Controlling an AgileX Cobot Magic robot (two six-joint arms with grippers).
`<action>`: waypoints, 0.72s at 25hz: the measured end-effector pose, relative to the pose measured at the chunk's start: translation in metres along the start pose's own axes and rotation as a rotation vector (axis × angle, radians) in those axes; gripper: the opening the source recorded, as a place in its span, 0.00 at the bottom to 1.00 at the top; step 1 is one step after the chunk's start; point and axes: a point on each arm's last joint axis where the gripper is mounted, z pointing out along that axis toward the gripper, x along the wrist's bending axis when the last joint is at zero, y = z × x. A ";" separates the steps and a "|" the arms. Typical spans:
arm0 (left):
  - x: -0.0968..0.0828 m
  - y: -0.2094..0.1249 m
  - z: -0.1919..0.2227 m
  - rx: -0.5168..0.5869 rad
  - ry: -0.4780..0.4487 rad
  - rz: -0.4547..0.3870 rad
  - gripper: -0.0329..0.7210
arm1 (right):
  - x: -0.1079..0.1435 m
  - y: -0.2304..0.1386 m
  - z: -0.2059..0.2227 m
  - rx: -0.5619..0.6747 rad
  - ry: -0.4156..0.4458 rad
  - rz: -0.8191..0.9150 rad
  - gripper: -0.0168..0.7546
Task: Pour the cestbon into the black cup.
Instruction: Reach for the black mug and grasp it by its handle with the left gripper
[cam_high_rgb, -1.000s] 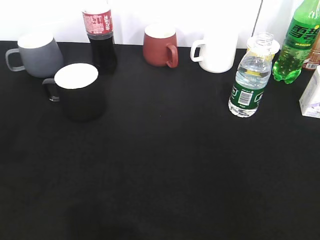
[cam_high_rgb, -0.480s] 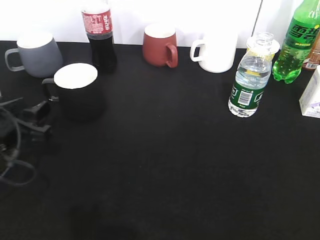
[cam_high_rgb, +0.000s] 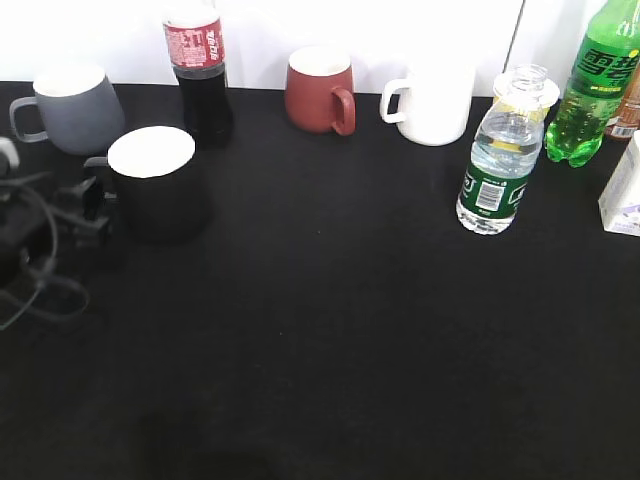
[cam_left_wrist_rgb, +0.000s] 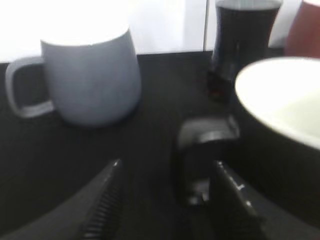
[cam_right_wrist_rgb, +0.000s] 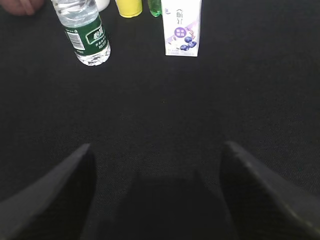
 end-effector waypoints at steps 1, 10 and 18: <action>-0.001 0.002 0.004 0.004 -0.003 -0.001 0.60 | 0.000 0.000 0.000 0.000 0.000 0.000 0.78; -0.001 -0.005 0.033 0.023 -0.018 0.011 0.60 | 0.000 0.000 0.000 0.000 0.000 0.000 0.78; 0.007 -0.001 0.058 -0.004 -0.124 0.068 0.38 | 0.000 0.000 0.000 0.000 0.000 0.000 0.78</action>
